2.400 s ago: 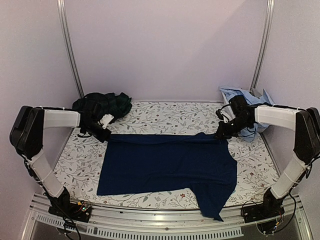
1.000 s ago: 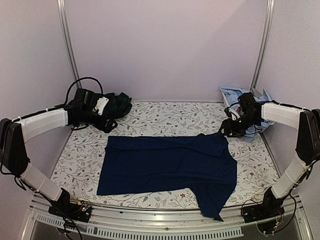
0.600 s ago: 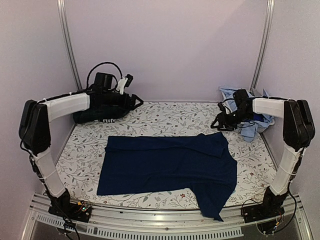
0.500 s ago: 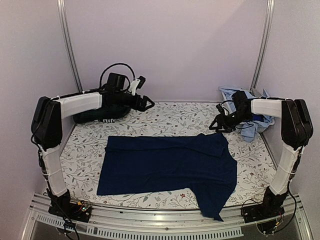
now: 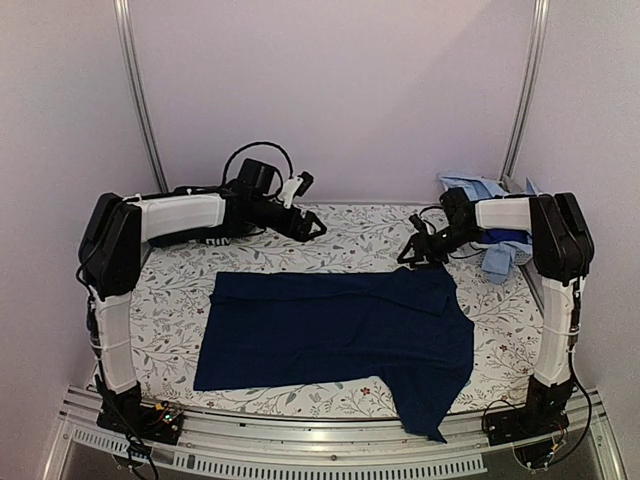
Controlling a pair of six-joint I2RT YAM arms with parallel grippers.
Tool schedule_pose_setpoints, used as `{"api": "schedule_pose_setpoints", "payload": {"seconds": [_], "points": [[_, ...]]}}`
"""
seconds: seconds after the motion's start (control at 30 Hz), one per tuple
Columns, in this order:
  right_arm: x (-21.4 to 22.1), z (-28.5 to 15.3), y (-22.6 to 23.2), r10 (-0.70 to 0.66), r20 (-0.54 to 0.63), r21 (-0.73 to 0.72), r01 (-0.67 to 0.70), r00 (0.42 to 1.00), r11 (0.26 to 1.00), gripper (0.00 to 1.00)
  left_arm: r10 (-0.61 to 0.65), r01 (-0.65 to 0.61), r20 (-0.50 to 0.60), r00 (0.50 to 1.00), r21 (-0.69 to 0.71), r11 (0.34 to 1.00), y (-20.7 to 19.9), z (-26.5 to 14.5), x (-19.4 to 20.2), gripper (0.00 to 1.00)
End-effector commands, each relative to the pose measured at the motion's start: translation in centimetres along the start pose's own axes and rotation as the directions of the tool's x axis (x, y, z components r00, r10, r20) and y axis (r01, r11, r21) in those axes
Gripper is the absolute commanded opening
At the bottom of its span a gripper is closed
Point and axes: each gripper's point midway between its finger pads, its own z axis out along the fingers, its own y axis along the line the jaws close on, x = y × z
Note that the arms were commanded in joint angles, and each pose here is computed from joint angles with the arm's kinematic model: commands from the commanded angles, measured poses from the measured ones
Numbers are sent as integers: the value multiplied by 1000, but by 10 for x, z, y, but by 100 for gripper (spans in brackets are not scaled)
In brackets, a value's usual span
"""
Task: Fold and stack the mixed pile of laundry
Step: Adjust the 1/3-folded shirt at the center of the board.
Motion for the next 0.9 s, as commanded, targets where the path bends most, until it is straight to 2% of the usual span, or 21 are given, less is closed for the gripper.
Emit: {"api": "schedule_pose_setpoints", "payload": {"seconds": [0.0, 0.1, 0.13, 0.27, 0.43, 0.5, 0.6, 0.87], "points": [[7, 17, -1, -19, -42, -7, 19, 999, 1000, 57, 16, -16, 2, 1000, -41, 999, 3, -20, 0, 96], [9, 23, -6, -15, -54, 9, 16, 998, 1000, 58, 13, -13, -10, 1000, -49, 999, 4, -21, 6, 96], [9, 24, -6, -16, -57, 9, 16, 998, 1000, 55, 15, -15, -8, 1000, -48, 999, 3, -22, 5, 96], [8, 21, 2, -27, -56, -11, 26, 998, 1000, 40, 18, -19, -15, 1000, -58, 998, 5, -24, 8, 96], [14, 13, 16, -47, -53, -25, 46, 997, 999, 11, 15, -16, -20, 1000, -67, 998, 9, -27, 12, 97], [18, 8, 24, -53, -58, -31, 51, 997, 998, 4, 15, -17, -22, 1000, -71, 997, 10, -29, 13, 97], [30, 5, 43, -72, -81, -63, 67, 994, 996, 0, 15, -17, -27, 1000, -83, 996, 12, -33, 17, 97], [97, 7, 103, -146, -196, -121, 124, 970, 985, 0, -4, -2, -49, 999, -127, 992, 21, -49, 36, 97]]}}
